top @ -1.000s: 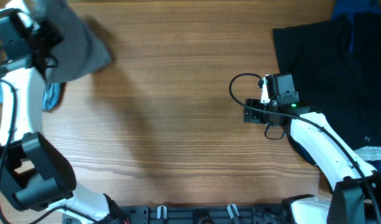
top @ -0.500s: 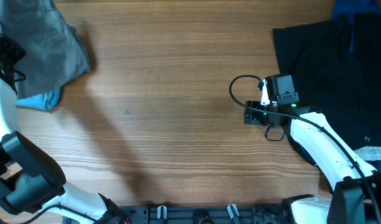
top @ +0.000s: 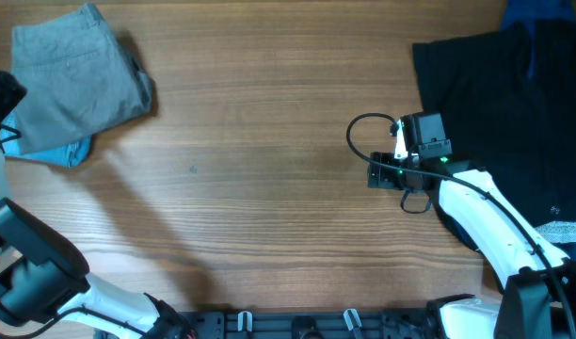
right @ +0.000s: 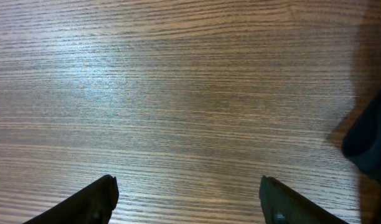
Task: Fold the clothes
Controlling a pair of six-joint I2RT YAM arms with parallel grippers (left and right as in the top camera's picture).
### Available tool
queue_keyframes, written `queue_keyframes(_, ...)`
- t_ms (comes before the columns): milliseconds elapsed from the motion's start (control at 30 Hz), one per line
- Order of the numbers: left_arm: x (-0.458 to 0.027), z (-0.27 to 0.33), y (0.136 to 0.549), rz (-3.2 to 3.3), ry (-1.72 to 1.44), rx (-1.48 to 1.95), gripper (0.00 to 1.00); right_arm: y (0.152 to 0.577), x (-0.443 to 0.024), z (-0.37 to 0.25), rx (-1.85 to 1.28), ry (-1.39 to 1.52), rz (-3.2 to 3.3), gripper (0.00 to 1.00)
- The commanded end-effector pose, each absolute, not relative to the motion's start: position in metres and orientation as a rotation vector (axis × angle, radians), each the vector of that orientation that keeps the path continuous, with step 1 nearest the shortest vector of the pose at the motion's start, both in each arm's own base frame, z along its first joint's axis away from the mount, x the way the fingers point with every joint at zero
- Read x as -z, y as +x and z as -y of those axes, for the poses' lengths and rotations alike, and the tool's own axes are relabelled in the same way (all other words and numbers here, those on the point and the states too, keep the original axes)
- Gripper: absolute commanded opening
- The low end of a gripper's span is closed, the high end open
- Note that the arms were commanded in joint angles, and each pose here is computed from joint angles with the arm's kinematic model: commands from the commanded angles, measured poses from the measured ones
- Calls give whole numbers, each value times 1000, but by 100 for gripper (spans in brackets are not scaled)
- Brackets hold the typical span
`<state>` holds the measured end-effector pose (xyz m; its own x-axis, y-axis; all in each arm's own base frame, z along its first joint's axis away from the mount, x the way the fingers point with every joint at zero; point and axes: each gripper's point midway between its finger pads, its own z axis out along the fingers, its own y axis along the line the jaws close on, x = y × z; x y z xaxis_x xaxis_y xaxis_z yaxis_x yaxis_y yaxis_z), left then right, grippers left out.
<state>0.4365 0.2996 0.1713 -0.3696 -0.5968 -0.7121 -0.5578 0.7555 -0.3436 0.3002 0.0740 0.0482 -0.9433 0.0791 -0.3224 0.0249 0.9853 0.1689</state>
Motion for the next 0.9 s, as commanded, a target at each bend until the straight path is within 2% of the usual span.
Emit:
queue_keyframes(0,-175,-244,460,-2097,-712,343,83,307,-57,-82,-291,57,-2756,82)
queue_keyframes(100,-158,-189,467,-2219,-670,440,88,313,-61,-90,-359,42,-2725,84)
queue_keyframes(200,-139,-115,466,-2384,-599,553,100,312,-61,-91,-360,43,-2728,84)
queue_keyframes(233,-134,-96,463,-2431,-580,580,100,311,-60,-90,-358,44,-2736,84)
queue_keyframes(267,-127,-72,456,-2494,-559,613,100,309,-59,-90,-358,46,-2743,79)
queue_keyframes(300,-122,-53,450,-2550,-539,640,100,307,-58,-90,-356,48,-2751,69)
queue_keyframes(333,-115,-32,440,-2616,-519,668,100,306,-57,-89,-354,49,-2759,54)
queue_keyframes(467,-87,27,391,-2892,-444,623,100,305,-57,-89,-354,50,-2763,19)
queue_keyframes(533,-79,44,375,-2966,-404,613,100,305,-57,-89,-353,50,-2761,17)
queue_keyframes(567,-74,54,366,-3006,-377,615,95,305,-57,-89,-353,50,-2762,17)
queue_keyframes(600,-58,70,345,-3079,-334,615,65,304,-57,-89,-352,49,-2765,17)
queue_keyframes(633,-54,73,341,-3089,-332,616,53,304,-57,-89,-352,49,-2766,17)
queue_keyframes(767,-23,80,326,-3104,-390,617,31,304,-57,-89,-351,46,-2766,21)
queue_keyframes(800,-17,80,324,-3099,-425,618,23,304,-57,-89,-352,46,-2765,21)
queue_keyframes(833,-12,80,323,-3092,-453,618,21,304,-57,-89,-352,46,-2765,22)
queue_keyframes(867,-7,80,321,-3088,-459,619,14,304,-57,-89,-352,47,-2766,22)
